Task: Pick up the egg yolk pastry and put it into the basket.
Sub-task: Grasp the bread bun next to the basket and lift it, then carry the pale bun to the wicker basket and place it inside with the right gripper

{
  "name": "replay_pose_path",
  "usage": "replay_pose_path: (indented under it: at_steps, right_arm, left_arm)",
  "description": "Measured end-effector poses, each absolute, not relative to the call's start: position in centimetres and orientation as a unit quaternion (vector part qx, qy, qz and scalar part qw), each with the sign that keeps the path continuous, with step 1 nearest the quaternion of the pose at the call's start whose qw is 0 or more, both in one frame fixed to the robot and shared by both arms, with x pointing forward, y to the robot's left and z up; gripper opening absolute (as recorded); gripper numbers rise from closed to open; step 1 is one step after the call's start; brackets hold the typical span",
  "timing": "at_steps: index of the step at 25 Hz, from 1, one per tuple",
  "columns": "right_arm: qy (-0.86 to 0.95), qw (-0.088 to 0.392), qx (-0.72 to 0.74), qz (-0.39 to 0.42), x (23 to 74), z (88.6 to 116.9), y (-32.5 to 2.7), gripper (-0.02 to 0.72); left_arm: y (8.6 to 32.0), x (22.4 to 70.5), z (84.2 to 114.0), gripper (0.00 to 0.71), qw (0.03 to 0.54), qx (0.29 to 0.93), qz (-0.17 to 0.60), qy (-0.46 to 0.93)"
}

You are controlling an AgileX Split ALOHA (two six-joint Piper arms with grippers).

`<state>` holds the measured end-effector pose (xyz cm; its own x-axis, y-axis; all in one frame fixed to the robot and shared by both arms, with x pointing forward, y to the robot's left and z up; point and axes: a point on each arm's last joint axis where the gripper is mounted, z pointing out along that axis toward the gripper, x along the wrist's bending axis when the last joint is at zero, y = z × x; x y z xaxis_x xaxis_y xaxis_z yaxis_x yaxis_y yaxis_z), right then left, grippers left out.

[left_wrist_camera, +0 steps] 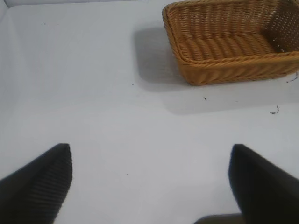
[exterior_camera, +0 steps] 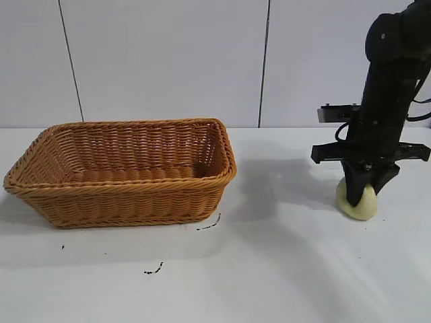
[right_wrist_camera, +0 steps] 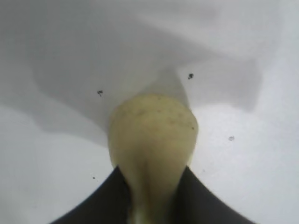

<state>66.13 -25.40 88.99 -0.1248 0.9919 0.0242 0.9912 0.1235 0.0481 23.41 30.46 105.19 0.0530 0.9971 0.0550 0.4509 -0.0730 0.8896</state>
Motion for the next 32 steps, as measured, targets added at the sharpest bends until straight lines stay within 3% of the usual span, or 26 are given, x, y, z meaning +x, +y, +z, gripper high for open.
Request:
replay_pose_path:
  at_steps: [8,11,15,19,27,32]
  right_arm:
    - [0.749,-0.005,0.662,0.015,66.6,91.1,-25.3,0.077]
    - [0.75,0.003,0.661,0.024,67.1,94.8,-25.3,0.077]
    - [0.745,0.048,0.66,0.085,68.0,100.9,-25.0,0.076]
    - [0.742,0.078,0.653,0.128,68.3,104.5,-24.3,0.076]
    - [0.788,0.118,0.575,0.188,67.5,108.9,-16.4,0.075]
    - [0.823,0.129,0.515,0.203,65.5,109.6,-10.7,0.074]
  left_arm:
    - [30.5,23.4,105.2,0.693,0.363,0.628,0.376,0.576]
    - [30.5,23.4,105.2,0.693,0.363,0.628,0.376,0.576]
    - [30.5,23.4,105.2,0.693,0.363,0.628,0.376,0.576]
    - [30.5,23.4,105.2,0.693,0.363,0.628,0.376,0.576]
    - [30.5,23.4,105.2,0.693,0.363,0.628,0.376,0.576]
    - [30.5,23.4,105.2,0.693,0.363,0.628,0.376,0.576]
